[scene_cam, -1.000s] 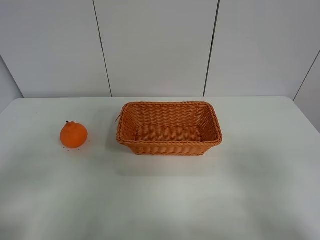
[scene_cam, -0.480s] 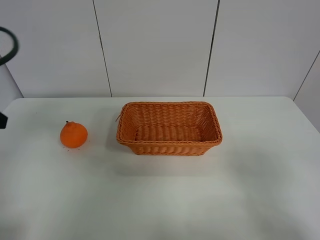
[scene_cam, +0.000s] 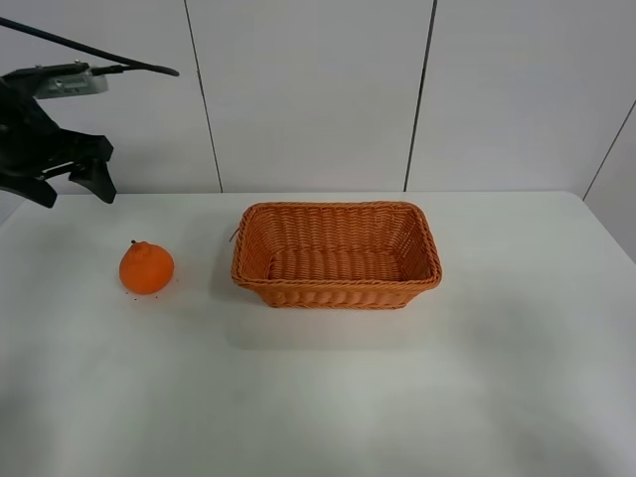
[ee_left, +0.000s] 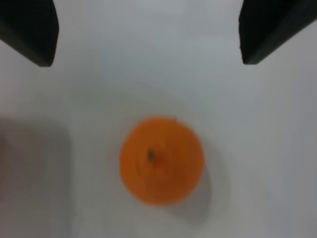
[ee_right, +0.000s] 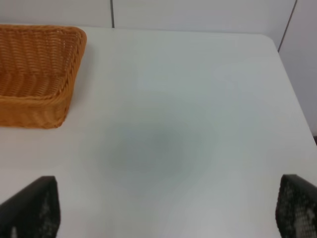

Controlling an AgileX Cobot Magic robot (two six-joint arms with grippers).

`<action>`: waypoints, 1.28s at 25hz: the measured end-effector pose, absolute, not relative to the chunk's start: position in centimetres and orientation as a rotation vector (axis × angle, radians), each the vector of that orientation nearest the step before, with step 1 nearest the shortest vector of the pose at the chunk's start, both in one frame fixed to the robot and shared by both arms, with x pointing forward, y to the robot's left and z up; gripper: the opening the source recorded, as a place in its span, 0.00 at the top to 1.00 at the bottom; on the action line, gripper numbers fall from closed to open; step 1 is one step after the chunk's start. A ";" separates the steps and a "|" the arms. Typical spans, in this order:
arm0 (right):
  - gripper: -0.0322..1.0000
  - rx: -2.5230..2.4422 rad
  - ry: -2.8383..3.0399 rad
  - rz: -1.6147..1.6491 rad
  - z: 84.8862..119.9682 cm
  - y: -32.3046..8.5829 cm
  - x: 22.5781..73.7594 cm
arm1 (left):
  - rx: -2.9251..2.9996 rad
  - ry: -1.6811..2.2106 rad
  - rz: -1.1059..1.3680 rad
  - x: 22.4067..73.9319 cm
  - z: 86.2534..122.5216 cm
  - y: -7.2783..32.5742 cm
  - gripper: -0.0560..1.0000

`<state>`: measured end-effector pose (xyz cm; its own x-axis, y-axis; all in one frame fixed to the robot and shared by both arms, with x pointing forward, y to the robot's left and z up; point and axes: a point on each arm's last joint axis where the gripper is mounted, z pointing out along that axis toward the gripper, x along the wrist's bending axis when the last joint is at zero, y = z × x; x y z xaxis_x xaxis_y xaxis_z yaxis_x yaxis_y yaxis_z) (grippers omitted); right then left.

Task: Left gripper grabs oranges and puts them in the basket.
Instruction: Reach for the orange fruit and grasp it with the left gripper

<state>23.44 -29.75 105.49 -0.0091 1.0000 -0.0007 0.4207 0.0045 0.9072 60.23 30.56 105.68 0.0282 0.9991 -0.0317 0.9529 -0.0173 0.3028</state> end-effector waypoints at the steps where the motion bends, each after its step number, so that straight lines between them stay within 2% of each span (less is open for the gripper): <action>1: 0.30 1.515 1.530 0.976 105.5 -29.8 23.4 | 2.063 2.015 0.282 61.3 105.2 30.6 0.14; 8: 0.30 1.515 1.530 0.976 105.5 -29.8 23.4 | 2.114 2.035 0.222 67.3 98.8 30.7 0.14; 15: 0.30 1.515 1.530 0.976 105.5 -29.8 23.4 | 2.189 2.102 0.078 68.3 92.8 30.8 0.14; 25: 0.30 1.515 1.530 0.976 105.5 -29.8 23.4 | 2.221 2.133 0.007 68.3 90.8 30.8 0.15; 32: 0.30 1.515 1.530 0.976 105.5 -29.8 23.4 | 2.224 2.149 -0.045 68.0 90.7 30.7 0.20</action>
<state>23.44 -29.75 105.49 -0.0091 1.0000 -0.0007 0.4207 0.0045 0.9072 68.00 30.65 90.66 0.0348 0.9979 -0.0547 0.9993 -0.0340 0.0146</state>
